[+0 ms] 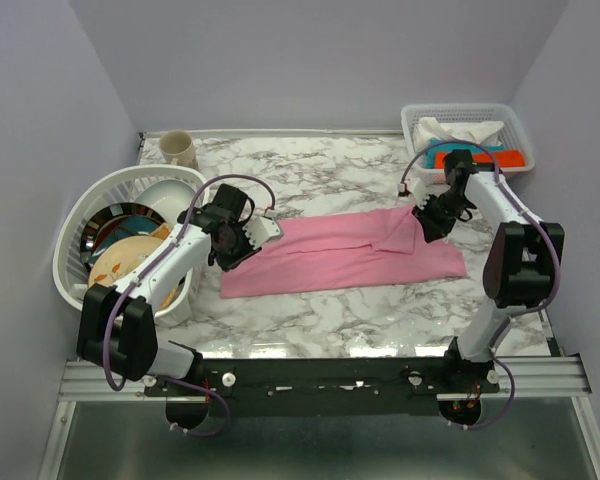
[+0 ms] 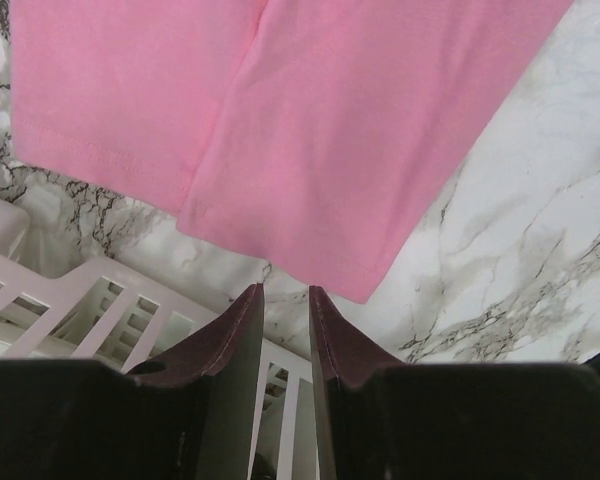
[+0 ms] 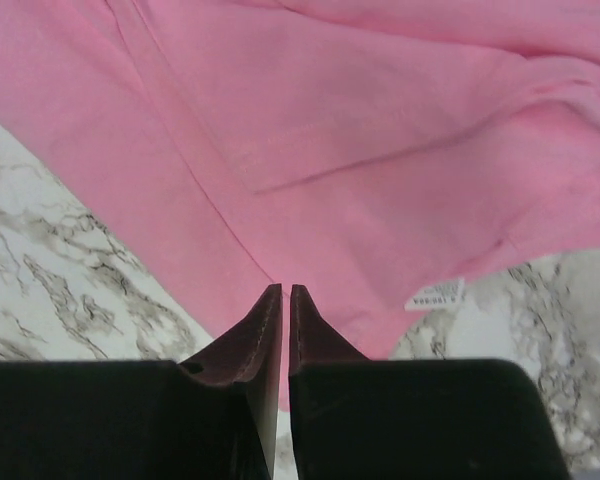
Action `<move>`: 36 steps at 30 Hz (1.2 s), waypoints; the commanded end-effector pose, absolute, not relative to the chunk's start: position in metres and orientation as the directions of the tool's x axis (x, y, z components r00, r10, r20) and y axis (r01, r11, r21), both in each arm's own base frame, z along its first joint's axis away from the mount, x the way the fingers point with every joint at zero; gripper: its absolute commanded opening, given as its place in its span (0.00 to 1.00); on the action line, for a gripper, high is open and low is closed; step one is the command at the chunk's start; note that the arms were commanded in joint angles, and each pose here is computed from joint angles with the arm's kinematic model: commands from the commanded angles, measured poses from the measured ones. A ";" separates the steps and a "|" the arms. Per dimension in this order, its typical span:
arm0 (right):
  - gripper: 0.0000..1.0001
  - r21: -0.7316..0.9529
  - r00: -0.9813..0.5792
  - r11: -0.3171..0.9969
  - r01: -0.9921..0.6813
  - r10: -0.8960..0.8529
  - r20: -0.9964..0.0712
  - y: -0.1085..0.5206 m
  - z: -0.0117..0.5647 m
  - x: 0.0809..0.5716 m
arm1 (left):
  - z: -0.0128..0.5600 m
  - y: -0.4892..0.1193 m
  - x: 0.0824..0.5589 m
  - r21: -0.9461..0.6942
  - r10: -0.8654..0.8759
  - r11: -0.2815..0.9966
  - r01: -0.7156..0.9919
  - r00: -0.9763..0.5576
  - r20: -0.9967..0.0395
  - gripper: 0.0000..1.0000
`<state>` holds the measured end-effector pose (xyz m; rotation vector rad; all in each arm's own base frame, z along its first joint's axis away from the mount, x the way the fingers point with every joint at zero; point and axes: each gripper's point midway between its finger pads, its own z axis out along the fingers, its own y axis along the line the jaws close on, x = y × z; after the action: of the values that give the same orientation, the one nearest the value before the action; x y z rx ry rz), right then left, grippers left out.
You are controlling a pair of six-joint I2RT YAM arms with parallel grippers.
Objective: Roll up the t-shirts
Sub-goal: Fold the T-shirt at the center of the board.
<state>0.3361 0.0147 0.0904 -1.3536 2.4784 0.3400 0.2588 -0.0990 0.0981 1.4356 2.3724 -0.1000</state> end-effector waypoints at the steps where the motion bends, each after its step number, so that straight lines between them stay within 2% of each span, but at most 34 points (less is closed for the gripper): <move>1: 0.15 0.088 -0.505 0.503 -0.860 -0.810 -0.298 0.018 0.058 0.342 | 0.094 -0.099 0.266 0.123 0.840 0.488 0.864 -0.427 -0.334 0.33; 9: 0.15 0.112 -0.481 0.468 -0.877 -0.842 -0.243 0.031 0.030 0.351 | 0.090 -0.089 0.265 0.133 0.843 0.498 0.857 -0.443 -0.305 0.33; 17: 0.15 0.142 -0.465 0.443 -0.885 -0.846 -0.259 0.050 0.025 0.359 | 0.088 -0.081 0.268 0.132 0.833 0.520 0.844 -0.466 -0.298 0.33; 23: 0.16 0.168 -0.448 0.416 -0.894 -0.839 -0.309 0.080 0.030 0.370 | 0.087 -0.081 0.271 0.135 0.835 0.518 0.845 -0.465 -0.292 0.33; 27: 0.17 0.226 -0.497 0.443 -0.868 -0.764 -0.411 0.117 0.054 0.400 | 0.087 -0.079 0.271 0.137 0.837 0.518 0.844 -0.468 -0.285 0.33; 28: 0.17 0.189 -0.462 0.431 -0.882 -0.714 -0.526 0.136 0.089 0.432 | 0.086 -0.078 0.270 0.138 0.837 0.519 0.844 -0.469 -0.281 0.33; 29: 0.17 0.170 -0.449 0.437 -0.883 -0.683 -0.577 0.146 0.106 0.449 | 0.085 -0.078 0.269 0.134 0.837 0.520 0.844 -0.471 -0.280 0.33; 30: 0.17 0.201 -0.524 0.520 -0.831 -0.607 -0.598 0.153 0.114 0.467 | 0.083 -0.077 0.268 0.131 0.838 0.518 0.845 -0.471 -0.275 0.33; 32: 0.17 0.084 -0.448 0.556 -0.827 -0.561 -0.696 0.166 0.164 0.502 | 0.081 -0.076 0.265 0.125 0.838 0.521 0.845 -0.477 -0.265 0.33; 34: 0.21 -0.005 -0.355 0.512 -0.859 -0.602 -0.715 0.171 0.190 0.497 | 0.082 -0.076 0.264 0.120 0.837 0.521 0.845 -0.479 -0.265 0.33; 36: 0.29 0.033 -0.373 0.494 -0.869 -0.609 -0.700 0.168 0.189 0.475 | 0.083 -0.077 0.264 0.116 0.839 0.517 0.848 -0.475 -0.265 0.33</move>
<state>0.4999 0.1501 0.1433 -1.2387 2.1745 0.4468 0.2659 -0.0811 0.0844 1.4020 2.4551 -0.0520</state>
